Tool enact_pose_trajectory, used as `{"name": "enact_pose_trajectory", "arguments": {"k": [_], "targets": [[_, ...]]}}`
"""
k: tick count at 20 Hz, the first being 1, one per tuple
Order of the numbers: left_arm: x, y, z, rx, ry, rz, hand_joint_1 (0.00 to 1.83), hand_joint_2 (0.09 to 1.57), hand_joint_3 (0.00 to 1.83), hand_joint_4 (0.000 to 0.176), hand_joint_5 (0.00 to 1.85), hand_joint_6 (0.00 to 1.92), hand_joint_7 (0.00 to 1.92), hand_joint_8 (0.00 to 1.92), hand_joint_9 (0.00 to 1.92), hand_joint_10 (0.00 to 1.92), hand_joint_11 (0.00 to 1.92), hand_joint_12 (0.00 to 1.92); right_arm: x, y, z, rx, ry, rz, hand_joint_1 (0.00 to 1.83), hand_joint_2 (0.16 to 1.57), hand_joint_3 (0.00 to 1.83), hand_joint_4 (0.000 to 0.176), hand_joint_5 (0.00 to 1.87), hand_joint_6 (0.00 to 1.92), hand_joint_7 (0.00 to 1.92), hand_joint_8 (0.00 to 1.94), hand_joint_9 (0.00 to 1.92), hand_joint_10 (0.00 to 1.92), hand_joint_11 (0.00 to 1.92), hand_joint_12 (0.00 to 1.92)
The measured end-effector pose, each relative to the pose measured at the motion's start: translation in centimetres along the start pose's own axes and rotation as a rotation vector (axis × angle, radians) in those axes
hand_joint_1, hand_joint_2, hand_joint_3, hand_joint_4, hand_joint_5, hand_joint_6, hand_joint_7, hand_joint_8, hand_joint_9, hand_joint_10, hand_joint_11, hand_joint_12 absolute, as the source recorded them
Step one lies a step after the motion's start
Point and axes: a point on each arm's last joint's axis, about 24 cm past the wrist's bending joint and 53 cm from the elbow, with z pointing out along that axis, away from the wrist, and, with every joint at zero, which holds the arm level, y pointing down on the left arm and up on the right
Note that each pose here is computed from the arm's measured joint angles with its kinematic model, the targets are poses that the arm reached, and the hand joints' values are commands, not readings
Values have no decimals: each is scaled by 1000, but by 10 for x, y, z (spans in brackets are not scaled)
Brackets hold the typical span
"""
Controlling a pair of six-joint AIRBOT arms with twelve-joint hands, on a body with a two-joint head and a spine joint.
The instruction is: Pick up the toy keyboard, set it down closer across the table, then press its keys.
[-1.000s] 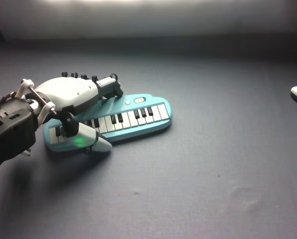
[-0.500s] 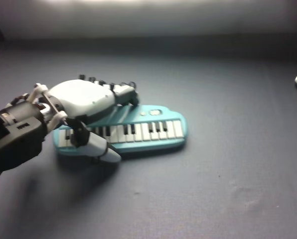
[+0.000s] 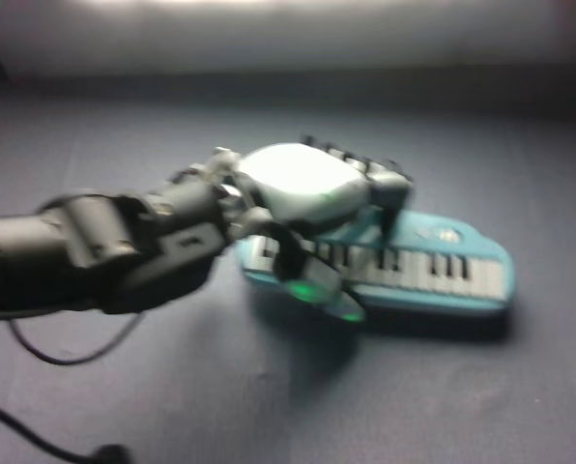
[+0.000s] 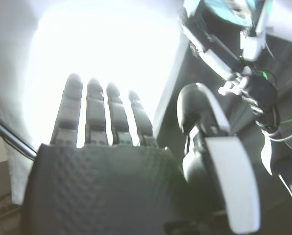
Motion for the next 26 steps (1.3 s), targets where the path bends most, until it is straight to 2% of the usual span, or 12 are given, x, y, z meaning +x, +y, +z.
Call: {"name": "enact_pose_trajectory", "arguments": {"k": [3, 6, 8, 10, 12, 13, 15, 18, 20, 22, 23, 26], "targets": [[6, -7, 21, 3, 9, -30, 1445, 1284, 0, 0, 274, 1381, 499, 1617, 654, 1657, 641, 1837, 1, 3, 0, -14, 4, -1, 0, 1478, 11, 34, 0, 0, 0, 0, 0, 0, 0, 0], [3, -10, 30, 3, 2, -57, 1230, 1131, 0, 0, 235, 1275, 314, 1218, 393, 1502, 526, 1714, 0, 3, 0, -14, 3, -1, 0, 1479, 9, 27, 0, 0, 0, 0, 0, 0, 0, 0], [8, -14, 33, 9, 11, -75, 1067, 1130, 0, 0, 242, 509, 295, 438, 218, 707, 105, 1423, 0, 3, 0, -15, 4, 2, 0, 1478, 7, 25, 0, 0, 0, 0, 0, 0, 0, 0], [10, -18, 35, 20, 12, -91, 827, 1096, 0, 86, 12, 33, 22, 33, 60, 174, 3, 1154, 0, 3, 0, -15, 3, 4, 1, 1484, 8, 37, 0, 0, 0, 0, 0, 0, 0, 0], [8, -21, 35, 33, 4, -115, 758, 1025, 0, 117, 0, 0, 0, 0, 1, 6, 0, 622, 0, 2, 0, -12, 2, 8, 0, 1477, 4, 50, 0, 0, 0, 0, 0, 0, 0, 0], [5, -26, 34, 56, -5, -130, 681, 989, 0, 165, 0, 0, 0, 0, 0, 0, 0, 52, 0, 3, 0, -13, 2, 8, 27, 1473, 0, 48, 0, 0, 0, 0, 0, 0, 0, 0], [1, -29, 30, 78, -15, -149, 646, 974, 0, 174, 0, 0, 0, 0, 0, 0, 0, 10, 1, 4, 0, -18, 5, 8, 50, 1455, 0, 70, 0, 0, 0, 0, 0, 0, 0, 0], [-15, -28, 11, 102, -46, -143, 570, 993, 5, 174, 0, 0, 0, 0, 0, 0, 0, 0, 1, 4, 0, -16, 5, 10, 93, 1438, 0, 87, 0, 0, 0, 0, 0, 0, 0, 0], [-38, -24, -11, 112, -93, -118, 446, 1154, 20, 133, 0, 0, 0, 0, 0, 0, 0, 0, 3, 4, 0, -20, 17, 8, 36, 1456, 3, 62, 0, 0, 0, 0, 0, 0, 0, 0], [-65, -17, -38, 105, -173, -84, 460, 1268, 10, 58, 0, 0, 0, 0, 0, 0, 0, 0, 14, 3, 1, -15, 62, 1, 31, 1465, 6, 26, 0, 0, 0, 0, 0, 0, 0, 0], [-80, -9, -56, 87, -224, -69, 482, 1270, 6, 50, 13, 5, 0, 0, 0, 0, 0, 0, 21, 0, 4, -10, 92, -9, 51, 1474, 6, 2, 0, 0, 0, 0, 0, 0, 0, 0], [-106, 17, -101, 51, -332, -91, 422, 1352, 27, 52, 51, 8, 0, 0, 0, 0, 0, 0, 48, -3, 19, -2, 174, -43, 17, 1477, 2, 4, 68, 22, 0, 0, 0, 0, 0, 0]]}}
